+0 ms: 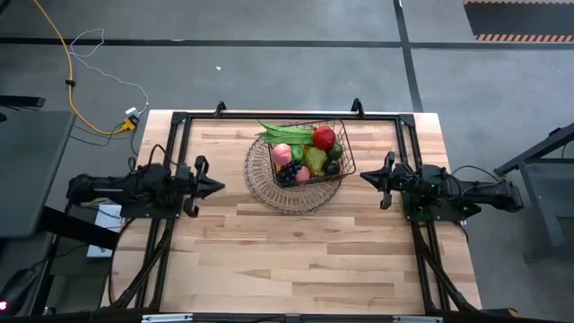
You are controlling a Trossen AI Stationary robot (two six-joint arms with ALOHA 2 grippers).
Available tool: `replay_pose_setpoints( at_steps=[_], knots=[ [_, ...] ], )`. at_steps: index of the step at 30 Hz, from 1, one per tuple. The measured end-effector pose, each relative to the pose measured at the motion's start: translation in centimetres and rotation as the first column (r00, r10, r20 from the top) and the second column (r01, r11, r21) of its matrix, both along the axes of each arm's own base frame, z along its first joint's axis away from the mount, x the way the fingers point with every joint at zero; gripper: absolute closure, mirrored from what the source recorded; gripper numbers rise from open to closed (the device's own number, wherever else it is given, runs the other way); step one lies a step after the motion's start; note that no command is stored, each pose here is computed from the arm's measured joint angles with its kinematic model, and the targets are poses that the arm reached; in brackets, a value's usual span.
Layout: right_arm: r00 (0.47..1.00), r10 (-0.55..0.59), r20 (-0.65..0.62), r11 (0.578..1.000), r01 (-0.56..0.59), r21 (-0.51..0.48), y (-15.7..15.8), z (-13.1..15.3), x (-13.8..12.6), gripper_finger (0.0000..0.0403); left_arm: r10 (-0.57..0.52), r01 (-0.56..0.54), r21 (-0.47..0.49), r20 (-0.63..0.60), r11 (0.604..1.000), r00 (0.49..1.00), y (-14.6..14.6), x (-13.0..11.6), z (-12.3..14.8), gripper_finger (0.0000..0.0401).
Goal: Build produce basket
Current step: Return to Home Position
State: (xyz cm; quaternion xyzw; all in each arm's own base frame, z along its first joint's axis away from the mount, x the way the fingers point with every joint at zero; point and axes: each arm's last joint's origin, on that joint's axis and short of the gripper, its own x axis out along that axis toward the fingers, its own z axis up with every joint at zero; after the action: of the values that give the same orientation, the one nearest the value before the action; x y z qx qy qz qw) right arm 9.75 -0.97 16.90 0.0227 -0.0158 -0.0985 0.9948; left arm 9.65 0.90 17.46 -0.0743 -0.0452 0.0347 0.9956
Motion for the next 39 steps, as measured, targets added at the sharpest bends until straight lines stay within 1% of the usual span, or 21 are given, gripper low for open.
replay_pose_setpoints(
  at_steps=[3,5,7,9,10,13,19,24,39],
  knots=[
    [1.000,0.000,0.000,1.000,0.000,0.000,0.0,0.0,0.0,0.0403,-0.058,0.058,0.000,0.000,0.998,0.998,-0.6,0.0,0.0,0.0400],
    [1.000,0.000,0.000,1.000,0.000,0.000,0.0,0.0,0.0,0.0403,-0.076,0.076,0.000,0.000,0.997,0.997,-0.8,0.0,0.0,0.0400],
    [1.000,0.000,0.000,1.000,0.000,0.000,0.0,0.0,0.0,0.0403,-0.076,0.077,0.069,-0.014,0.995,0.997,-0.8,0.0,-0.1,0.0400],
    [1.000,0.000,0.000,1.000,0.000,0.000,0.0,0.0,0.0,0.0403,-0.084,0.091,0.126,-0.061,0.988,0.995,-0.9,0.1,-0.5,0.0400],
    [1.000,0.000,0.000,1.000,0.000,0.000,0.0,0.0,0.0,0.0403,-0.089,0.100,0.146,-0.081,0.984,0.993,-0.9,0.1,-0.7,0.0400],
    [1.000,0.000,-0.001,1.000,0.000,0.000,0.0,0.0,0.0,0.0403,-0.114,0.125,0.181,-0.072,0.976,0.991,-1.2,0.1,-0.6,0.0400],
    [1.000,0.000,-0.001,1.000,0.000,0.000,0.0,0.0,0.0,0.0403,-0.151,0.160,0.142,-0.070,0.977,0.986,-1.6,0.0,-0.6,0.0400],
    [1.000,0.000,-0.001,1.000,0.000,0.000,0.0,0.0,0.0,0.0403,-0.168,0.176,0.141,-0.067,0.974,0.984,-1.7,0.0,-0.5,0.0400],
    [1.000,0.000,-0.001,1.000,0.000,0.000,0.0,0.0,0.0,0.0403,-0.168,0.176,0.141,-0.068,0.974,0.983,-1.7,0.0,-0.5,0.0400]
  ],
)
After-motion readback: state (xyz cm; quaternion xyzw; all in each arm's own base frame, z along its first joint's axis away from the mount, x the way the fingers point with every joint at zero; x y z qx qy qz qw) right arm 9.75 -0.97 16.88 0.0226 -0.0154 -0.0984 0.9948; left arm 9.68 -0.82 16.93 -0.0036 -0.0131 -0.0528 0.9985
